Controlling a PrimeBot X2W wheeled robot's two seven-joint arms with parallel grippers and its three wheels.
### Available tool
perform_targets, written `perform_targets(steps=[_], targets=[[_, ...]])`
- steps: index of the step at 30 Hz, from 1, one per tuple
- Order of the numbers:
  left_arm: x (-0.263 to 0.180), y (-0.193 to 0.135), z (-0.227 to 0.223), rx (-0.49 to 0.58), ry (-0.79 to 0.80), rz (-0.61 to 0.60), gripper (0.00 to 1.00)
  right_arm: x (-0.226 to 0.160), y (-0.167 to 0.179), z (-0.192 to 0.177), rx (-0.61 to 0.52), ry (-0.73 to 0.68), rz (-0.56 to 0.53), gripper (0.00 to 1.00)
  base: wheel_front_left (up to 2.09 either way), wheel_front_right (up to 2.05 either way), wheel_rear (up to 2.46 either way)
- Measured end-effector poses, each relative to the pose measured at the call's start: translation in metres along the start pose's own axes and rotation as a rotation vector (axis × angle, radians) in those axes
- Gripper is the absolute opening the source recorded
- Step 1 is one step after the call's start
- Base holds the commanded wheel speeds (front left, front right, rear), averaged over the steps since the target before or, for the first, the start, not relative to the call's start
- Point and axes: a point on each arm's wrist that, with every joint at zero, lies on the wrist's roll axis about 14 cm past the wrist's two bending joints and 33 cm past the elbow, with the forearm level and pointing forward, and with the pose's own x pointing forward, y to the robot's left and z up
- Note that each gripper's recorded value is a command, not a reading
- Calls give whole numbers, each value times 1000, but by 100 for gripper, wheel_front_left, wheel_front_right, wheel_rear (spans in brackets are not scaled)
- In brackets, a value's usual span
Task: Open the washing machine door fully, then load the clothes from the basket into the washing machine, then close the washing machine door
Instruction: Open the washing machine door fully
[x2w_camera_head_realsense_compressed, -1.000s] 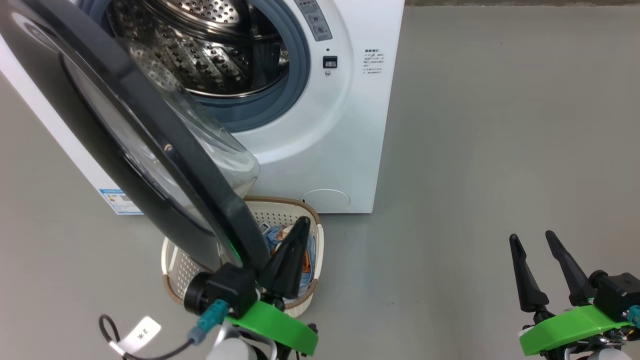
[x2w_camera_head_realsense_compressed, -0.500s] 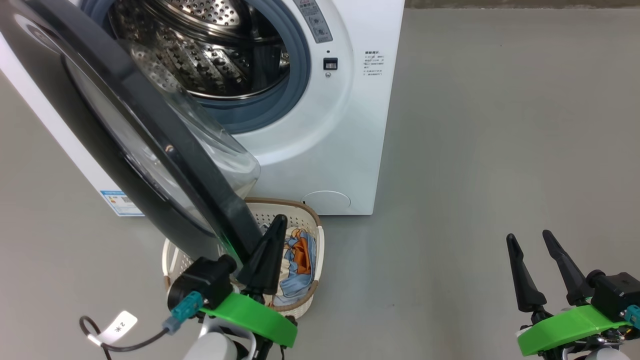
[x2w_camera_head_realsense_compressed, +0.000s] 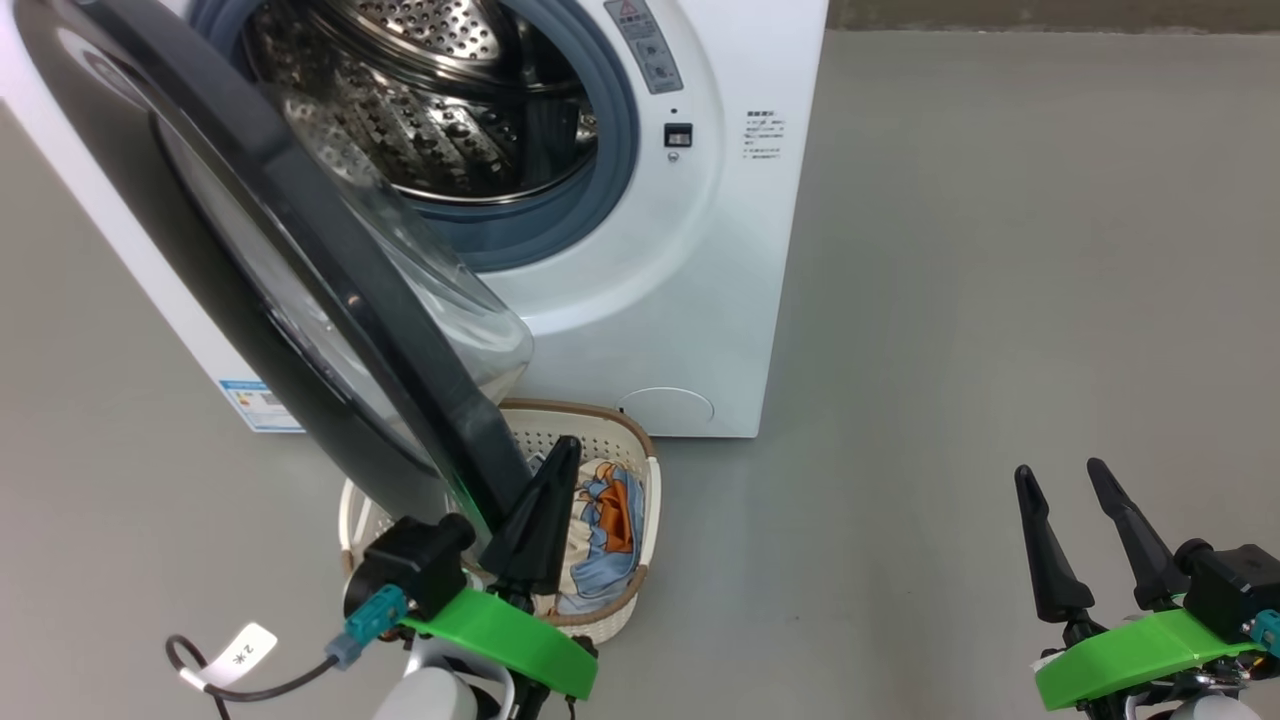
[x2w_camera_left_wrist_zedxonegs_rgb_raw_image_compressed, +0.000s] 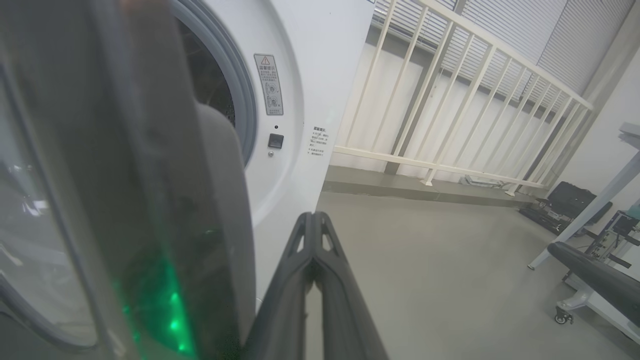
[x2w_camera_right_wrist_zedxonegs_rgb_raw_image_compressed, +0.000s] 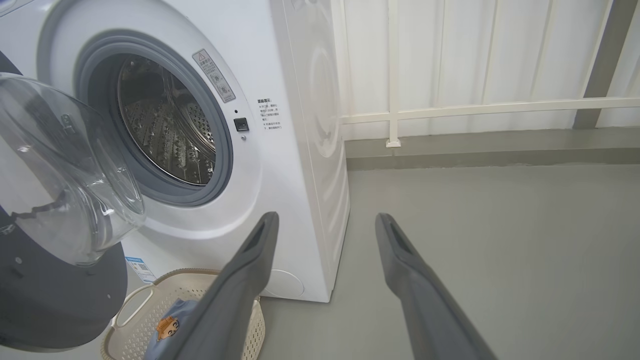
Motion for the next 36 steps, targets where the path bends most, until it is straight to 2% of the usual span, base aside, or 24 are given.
perform_targets(steps=[36], targets=[[-57,55,6,11,-32,204,0,30,51,-1,3,-2,153,100,0,0,0]])
